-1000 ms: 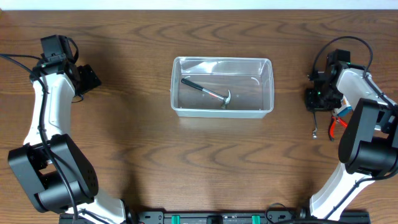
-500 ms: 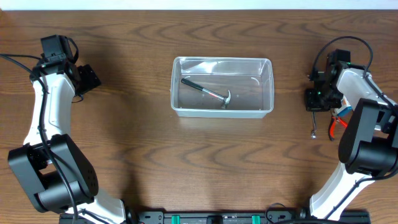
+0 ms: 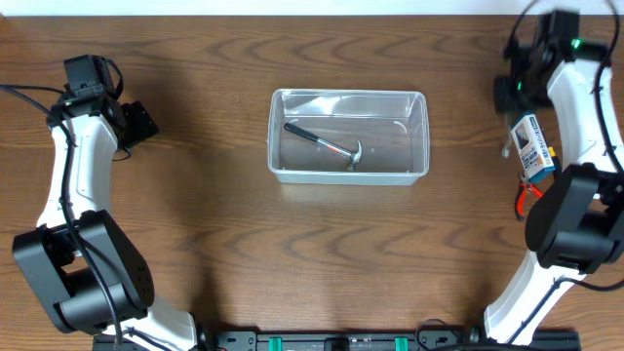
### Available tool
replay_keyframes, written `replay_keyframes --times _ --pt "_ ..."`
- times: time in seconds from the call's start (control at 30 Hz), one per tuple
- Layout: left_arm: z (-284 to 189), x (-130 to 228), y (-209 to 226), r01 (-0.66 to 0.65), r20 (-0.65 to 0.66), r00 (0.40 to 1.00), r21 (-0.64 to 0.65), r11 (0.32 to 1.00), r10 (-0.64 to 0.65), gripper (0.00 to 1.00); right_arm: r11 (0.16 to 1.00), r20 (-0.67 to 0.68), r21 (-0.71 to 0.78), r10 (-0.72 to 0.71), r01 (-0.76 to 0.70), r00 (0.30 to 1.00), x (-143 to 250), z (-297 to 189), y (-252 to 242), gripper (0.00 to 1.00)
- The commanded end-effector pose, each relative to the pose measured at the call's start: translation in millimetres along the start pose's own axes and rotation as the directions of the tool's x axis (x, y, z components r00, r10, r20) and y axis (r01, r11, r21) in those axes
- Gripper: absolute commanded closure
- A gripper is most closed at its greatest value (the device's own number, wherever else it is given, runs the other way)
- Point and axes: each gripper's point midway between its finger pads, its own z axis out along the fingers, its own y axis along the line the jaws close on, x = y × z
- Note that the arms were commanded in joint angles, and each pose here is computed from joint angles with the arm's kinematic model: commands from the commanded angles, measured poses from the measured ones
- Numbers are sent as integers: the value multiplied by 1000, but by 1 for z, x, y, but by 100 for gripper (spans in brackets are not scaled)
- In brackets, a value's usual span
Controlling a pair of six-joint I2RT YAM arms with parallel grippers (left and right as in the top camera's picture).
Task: Pack container
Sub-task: 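Carry the wrench with the right gripper over the container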
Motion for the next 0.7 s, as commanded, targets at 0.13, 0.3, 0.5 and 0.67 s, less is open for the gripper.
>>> replay_keyframes --times 0.13,0.3,0.5,0.67 --pt "-1 -7 2 6 12 1000 -10 1000 -6 2 956 293 -1 -280 293 914 -81 -95 64 99" --pt "-1 -7 2 6 12 1000 -10 1000 -6 2 858 432 -51 -442 511 786 -97 -131 144 99" --pt "-1 -7 2 6 12 1000 -10 1000 -6 2 575 486 -27 -708 818 513 -72 -139 236 99" --pt "-1 -7 2 6 12 1000 -10 1000 -6 2 343 472 11 -830 939 298 -43 -134 282 99"
